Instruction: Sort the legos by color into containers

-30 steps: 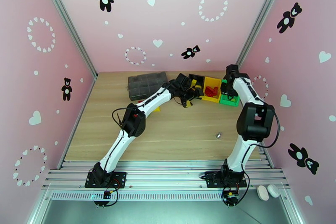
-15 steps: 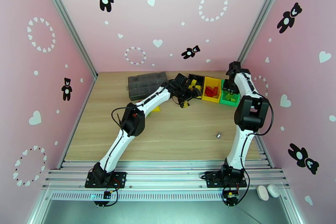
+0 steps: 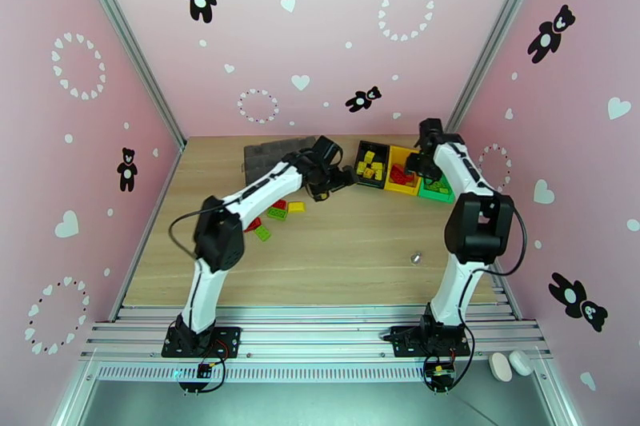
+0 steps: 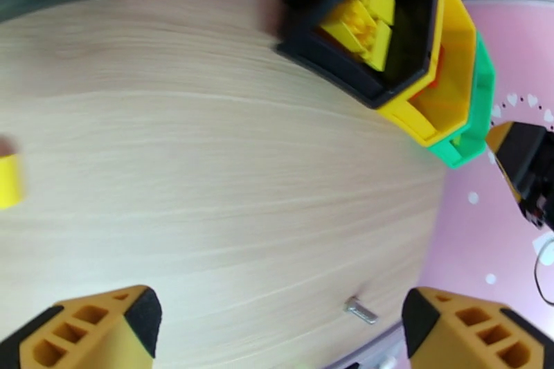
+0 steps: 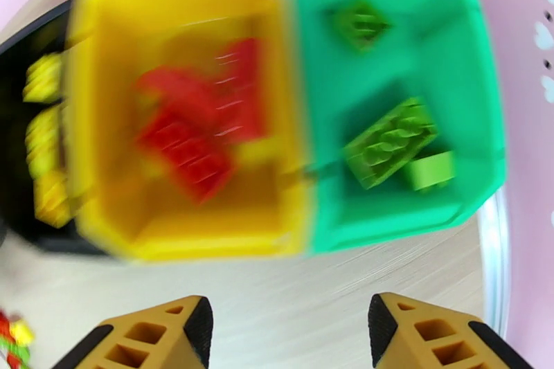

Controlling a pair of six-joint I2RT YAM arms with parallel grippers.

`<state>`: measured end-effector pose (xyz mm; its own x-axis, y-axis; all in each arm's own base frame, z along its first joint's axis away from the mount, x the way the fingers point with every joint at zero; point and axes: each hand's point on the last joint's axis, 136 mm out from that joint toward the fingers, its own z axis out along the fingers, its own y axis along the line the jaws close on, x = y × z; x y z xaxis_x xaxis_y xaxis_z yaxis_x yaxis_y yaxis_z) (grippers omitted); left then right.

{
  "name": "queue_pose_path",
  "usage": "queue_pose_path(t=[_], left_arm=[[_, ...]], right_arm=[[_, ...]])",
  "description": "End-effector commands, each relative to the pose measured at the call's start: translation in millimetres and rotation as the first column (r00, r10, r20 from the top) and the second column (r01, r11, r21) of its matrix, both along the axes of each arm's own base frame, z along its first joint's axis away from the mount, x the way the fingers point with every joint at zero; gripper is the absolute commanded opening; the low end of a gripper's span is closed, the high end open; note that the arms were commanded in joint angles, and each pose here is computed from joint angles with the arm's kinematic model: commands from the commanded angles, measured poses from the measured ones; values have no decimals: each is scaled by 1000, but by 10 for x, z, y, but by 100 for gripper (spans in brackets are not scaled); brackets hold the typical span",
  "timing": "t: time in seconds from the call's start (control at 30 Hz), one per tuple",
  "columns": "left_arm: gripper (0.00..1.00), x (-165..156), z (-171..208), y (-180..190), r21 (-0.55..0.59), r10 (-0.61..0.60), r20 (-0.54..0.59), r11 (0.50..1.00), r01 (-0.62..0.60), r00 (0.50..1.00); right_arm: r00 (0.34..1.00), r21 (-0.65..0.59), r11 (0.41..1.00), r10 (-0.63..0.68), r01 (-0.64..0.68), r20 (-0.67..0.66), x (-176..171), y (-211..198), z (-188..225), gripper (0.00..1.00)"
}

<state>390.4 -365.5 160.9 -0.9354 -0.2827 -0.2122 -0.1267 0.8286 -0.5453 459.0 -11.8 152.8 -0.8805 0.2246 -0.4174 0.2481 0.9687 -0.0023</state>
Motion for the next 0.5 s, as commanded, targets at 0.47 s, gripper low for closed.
queue_pose_path(t=[0.47], left_arm=[[98,-741,-395,2153,161,467,-39,876,-456,884]], right_arm=[[720,224,703,694,-675,-8,-1064,3205,-245,65]])
